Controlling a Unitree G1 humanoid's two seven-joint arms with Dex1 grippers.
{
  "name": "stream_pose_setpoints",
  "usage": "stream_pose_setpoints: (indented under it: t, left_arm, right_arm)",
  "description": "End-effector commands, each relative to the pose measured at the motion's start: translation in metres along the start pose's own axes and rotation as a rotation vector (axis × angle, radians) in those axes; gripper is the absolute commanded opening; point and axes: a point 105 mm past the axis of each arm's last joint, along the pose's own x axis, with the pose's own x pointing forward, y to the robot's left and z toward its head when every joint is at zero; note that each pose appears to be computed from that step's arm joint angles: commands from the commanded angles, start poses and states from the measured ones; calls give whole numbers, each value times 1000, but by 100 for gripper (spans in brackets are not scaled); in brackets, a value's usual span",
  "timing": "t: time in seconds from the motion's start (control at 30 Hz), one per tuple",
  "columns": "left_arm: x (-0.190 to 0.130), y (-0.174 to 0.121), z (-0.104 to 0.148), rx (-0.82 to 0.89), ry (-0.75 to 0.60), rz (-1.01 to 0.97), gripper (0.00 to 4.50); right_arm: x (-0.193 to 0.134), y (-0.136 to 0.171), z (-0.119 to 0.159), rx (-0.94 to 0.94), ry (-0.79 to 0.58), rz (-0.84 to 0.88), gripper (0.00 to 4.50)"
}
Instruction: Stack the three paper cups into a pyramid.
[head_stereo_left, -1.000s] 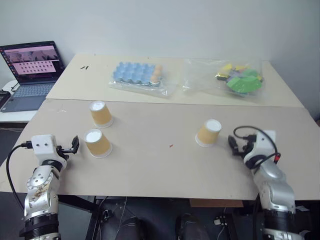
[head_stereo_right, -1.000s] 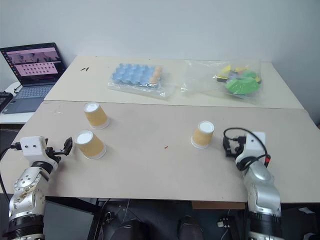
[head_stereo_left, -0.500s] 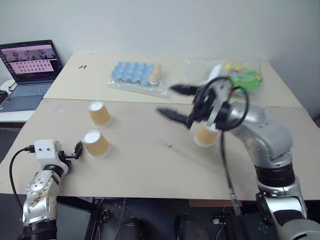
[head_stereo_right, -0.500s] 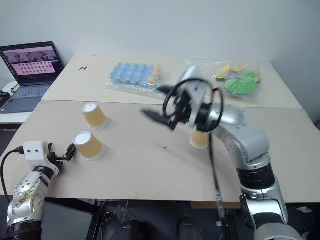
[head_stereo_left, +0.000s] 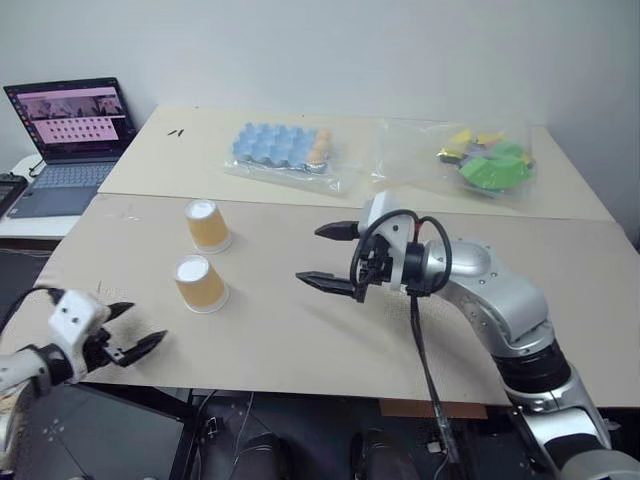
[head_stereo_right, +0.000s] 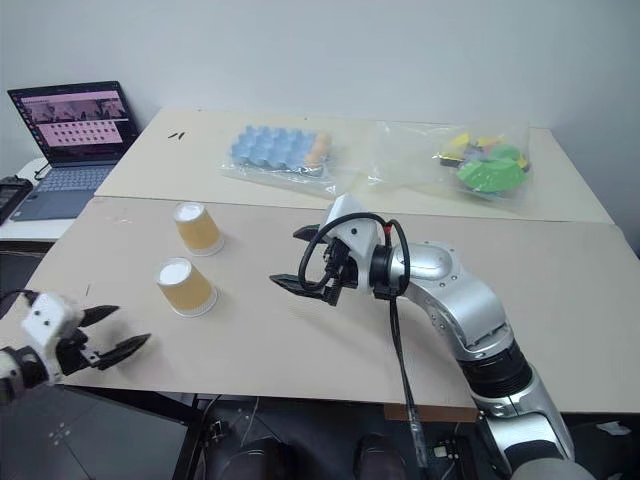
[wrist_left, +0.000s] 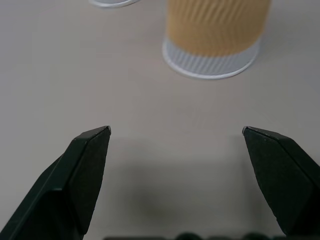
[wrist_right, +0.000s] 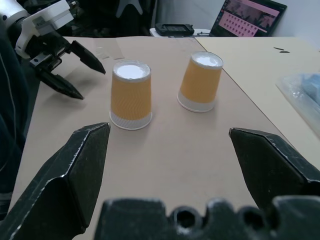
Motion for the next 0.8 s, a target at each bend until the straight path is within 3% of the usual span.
stream_pose_setpoints:
  t: [0.03,0.4,0.73,0.8]
  left_arm:
    - [18,2,20,65,-58,-38,450]
    - [54,-11,69,132,-192,-162,450]
    - [61,-6,77,99,-219,-140,450]
    - [62,-6,76,91,-219,-144,399]
  right_arm:
    - [-8,-7,15,-48,-56,-56,449]
    - [-20,-12,13,-50,-41,-146,449]
    - [-21,-16,13,-50,-34,-173,449]
    - [-21,-16,14,-52,-36,-176,450]
